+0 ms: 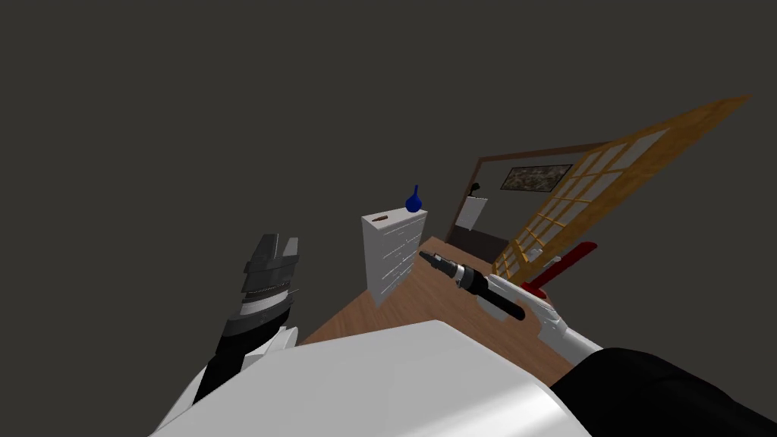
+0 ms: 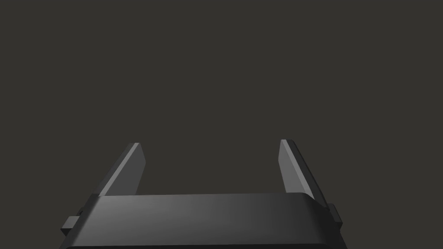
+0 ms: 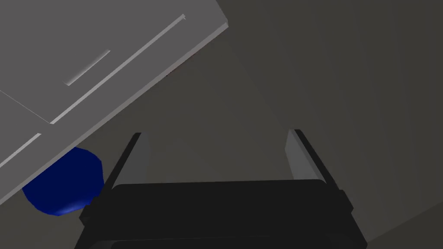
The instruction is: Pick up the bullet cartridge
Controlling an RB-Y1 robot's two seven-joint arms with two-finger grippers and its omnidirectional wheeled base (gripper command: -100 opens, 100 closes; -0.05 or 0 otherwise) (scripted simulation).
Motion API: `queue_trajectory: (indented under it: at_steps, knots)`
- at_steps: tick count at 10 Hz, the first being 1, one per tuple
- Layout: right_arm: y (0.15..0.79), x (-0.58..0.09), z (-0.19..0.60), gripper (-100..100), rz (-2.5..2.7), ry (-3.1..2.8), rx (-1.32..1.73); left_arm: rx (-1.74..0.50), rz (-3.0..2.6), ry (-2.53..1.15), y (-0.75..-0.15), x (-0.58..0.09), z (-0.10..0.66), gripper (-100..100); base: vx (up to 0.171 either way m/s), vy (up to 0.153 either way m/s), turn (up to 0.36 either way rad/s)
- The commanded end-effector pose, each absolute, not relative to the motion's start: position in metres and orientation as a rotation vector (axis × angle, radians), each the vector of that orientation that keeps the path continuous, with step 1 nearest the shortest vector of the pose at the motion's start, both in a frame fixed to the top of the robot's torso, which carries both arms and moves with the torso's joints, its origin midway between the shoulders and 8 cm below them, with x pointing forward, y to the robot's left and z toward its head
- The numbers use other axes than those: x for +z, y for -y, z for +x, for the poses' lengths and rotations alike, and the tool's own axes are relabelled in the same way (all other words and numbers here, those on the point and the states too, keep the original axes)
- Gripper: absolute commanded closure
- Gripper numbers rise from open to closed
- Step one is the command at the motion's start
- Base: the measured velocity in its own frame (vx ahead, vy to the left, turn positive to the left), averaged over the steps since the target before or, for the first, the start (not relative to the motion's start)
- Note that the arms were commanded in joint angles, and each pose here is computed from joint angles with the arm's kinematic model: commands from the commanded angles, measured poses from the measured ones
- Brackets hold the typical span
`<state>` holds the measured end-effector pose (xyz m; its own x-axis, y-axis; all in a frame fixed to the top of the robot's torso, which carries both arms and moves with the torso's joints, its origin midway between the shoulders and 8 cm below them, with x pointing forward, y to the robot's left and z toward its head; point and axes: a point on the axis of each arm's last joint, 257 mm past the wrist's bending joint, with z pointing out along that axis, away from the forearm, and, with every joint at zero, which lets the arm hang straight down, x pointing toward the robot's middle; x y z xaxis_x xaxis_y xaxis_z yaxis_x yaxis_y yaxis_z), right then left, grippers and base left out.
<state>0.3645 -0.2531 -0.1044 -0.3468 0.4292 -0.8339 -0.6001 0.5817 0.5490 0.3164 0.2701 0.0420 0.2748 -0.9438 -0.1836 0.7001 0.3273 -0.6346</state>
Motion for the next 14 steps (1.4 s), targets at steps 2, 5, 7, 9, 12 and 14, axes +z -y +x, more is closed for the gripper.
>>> queue_trajectory:
  at_steps: [2,5,7,9,12,14]
  knots:
    - [0.257,-0.112,0.363,-100,-0.22,-1.672,1.042,-1.164,-0.482,-0.596,-0.27,0.042,0.316,0,-0.031,-0.047,0.198]
    - [0.262,-0.118,0.361,-100,-0.306,-1.741,1.012,-1.164,-0.482,-0.596,-0.27,0.042,0.316,0,-0.033,-0.042,0.135]
    - [0.268,-0.123,0.36,-100,-0.368,-1.791,0.991,-1.164,-0.482,-0.596,-0.27,0.042,0.316,0,-0.031,-0.029,0.11]
    - [0.27,-0.123,0.359,-100,-0.422,-1.829,0.964,-1.164,-0.482,-0.596,-0.27,0.042,0.316,0,-0.025,-0.04,0.073]
    - [0.278,-0.127,0.358,-100,-0.513,-1.896,0.922,-1.164,-0.482,-0.596,-0.27,0.042,0.316,0,-0.021,-0.031,0.145]
    - [0.286,-0.13,0.357,-100,-0.578,-1.943,0.891,-1.164,-0.482,-0.596,-0.27,0.042,0.316,0,-0.031,-0.039,0.211]
